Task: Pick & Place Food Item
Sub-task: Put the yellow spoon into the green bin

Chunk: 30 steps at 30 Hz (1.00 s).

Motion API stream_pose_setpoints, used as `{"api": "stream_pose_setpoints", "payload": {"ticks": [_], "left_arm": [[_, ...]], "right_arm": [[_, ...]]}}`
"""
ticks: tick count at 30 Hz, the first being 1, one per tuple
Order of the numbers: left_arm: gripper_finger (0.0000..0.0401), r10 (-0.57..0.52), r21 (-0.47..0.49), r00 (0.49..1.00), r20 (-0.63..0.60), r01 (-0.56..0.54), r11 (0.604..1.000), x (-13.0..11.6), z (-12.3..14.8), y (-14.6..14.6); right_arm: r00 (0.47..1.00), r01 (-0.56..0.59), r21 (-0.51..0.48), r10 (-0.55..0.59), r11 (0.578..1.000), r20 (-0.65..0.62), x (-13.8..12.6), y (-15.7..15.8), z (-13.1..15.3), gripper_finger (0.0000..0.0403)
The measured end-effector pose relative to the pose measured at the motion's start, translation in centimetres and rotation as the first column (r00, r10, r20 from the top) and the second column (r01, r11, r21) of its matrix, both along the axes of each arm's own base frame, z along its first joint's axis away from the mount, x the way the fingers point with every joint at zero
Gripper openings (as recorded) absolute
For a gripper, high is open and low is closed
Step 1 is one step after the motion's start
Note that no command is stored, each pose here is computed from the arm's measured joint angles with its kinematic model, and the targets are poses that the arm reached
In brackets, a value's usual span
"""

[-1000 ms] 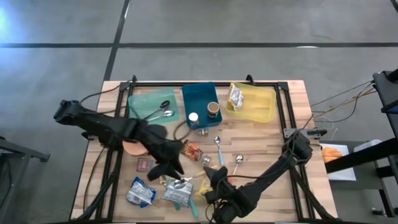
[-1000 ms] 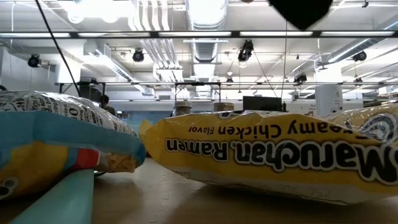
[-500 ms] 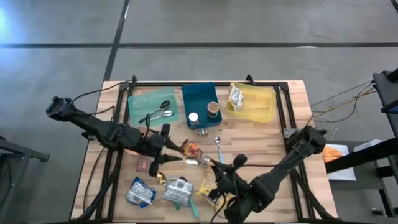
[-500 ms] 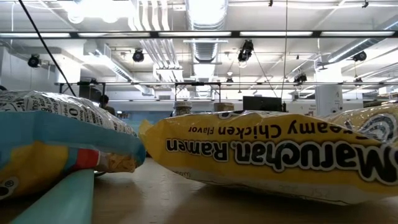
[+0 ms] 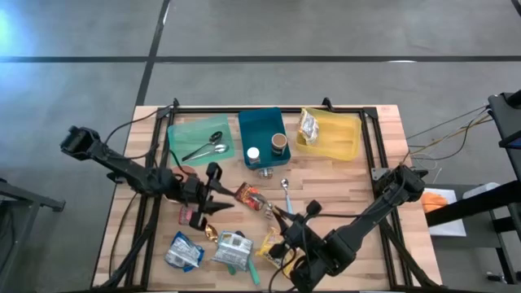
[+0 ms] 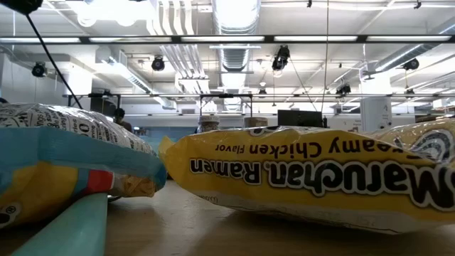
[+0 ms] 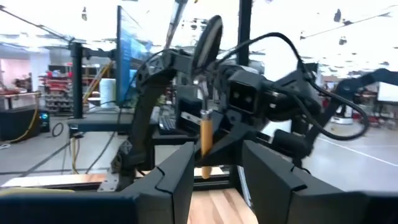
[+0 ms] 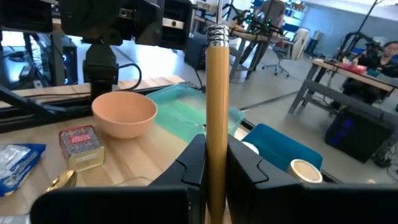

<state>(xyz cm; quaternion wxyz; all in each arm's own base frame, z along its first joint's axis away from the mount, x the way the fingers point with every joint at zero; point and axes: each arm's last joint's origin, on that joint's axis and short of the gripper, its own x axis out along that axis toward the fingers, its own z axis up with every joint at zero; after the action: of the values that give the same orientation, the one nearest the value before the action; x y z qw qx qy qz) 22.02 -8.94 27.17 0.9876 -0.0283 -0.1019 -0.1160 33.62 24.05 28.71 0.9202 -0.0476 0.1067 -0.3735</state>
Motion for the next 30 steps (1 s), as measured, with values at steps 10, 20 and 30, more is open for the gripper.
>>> {"api": "stream_pose_setpoints", "payload": {"ticks": [10, 20, 30], "left_arm": [[0.0140, 0.002, 0.011, 1.000, -0.023, -0.002, 1.000, 0.5, 1.1, -0.2], [0.0140, -0.078, 0.027, 0.996, -0.037, 0.079, 0.997, 0.6, 1.3, -0.5], [0.0140, -0.185, 0.042, 0.982, -0.020, 0.186, 0.982, 0.4, 1.5, -0.8]], "right_arm": [[0.996, -0.084, 0.057, 0.085, 0.995, -0.018, 2.8, -0.6, 1.1, 0.0023], [0.947, -0.321, 0.061, 0.322, 0.945, -0.006, 5.7, -1.7, 3.4, 0.0023], [0.931, -0.366, 0.031, 0.366, 0.930, 0.022, 6.9, -3.1, 2.3, 0.0023]]}}
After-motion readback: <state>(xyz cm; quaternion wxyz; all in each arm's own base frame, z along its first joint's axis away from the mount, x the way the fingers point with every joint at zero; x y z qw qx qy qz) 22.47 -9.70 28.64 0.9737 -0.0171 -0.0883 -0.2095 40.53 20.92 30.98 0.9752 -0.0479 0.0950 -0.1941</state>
